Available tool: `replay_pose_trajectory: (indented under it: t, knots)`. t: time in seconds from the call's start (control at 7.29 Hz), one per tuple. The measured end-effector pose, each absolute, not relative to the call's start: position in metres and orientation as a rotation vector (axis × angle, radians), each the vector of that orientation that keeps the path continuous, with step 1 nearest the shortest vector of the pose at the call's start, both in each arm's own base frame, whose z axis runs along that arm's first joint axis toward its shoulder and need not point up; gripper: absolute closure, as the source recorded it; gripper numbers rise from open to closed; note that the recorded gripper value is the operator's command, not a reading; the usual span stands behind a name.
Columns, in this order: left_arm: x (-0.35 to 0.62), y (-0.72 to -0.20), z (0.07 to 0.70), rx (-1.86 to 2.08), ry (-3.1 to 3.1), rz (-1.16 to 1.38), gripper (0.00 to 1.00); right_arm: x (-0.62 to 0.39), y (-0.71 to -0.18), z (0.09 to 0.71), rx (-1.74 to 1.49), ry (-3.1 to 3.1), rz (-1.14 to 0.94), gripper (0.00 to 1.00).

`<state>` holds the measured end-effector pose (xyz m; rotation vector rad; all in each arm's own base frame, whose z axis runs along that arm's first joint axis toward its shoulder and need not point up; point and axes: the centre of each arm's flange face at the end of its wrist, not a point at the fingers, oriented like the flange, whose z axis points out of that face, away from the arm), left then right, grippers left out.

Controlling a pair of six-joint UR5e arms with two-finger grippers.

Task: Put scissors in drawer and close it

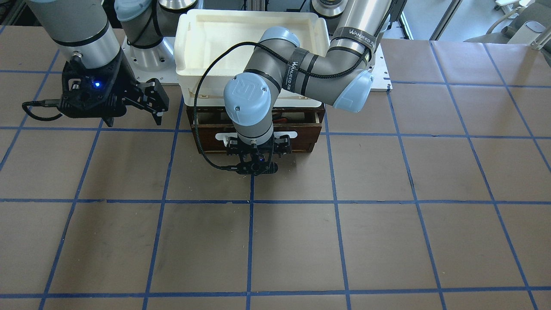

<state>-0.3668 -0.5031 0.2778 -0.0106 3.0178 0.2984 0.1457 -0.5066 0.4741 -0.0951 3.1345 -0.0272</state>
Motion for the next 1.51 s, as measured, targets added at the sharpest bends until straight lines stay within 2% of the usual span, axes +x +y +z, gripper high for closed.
replay_pose_trajectory:
  t: [1.51]
  knots:
    - [-0.368,-0.485,0.284,0.014,3.012,0.361,0.00,0.143,-0.507,0.473,-0.093,3.151,-0.021,0.00]
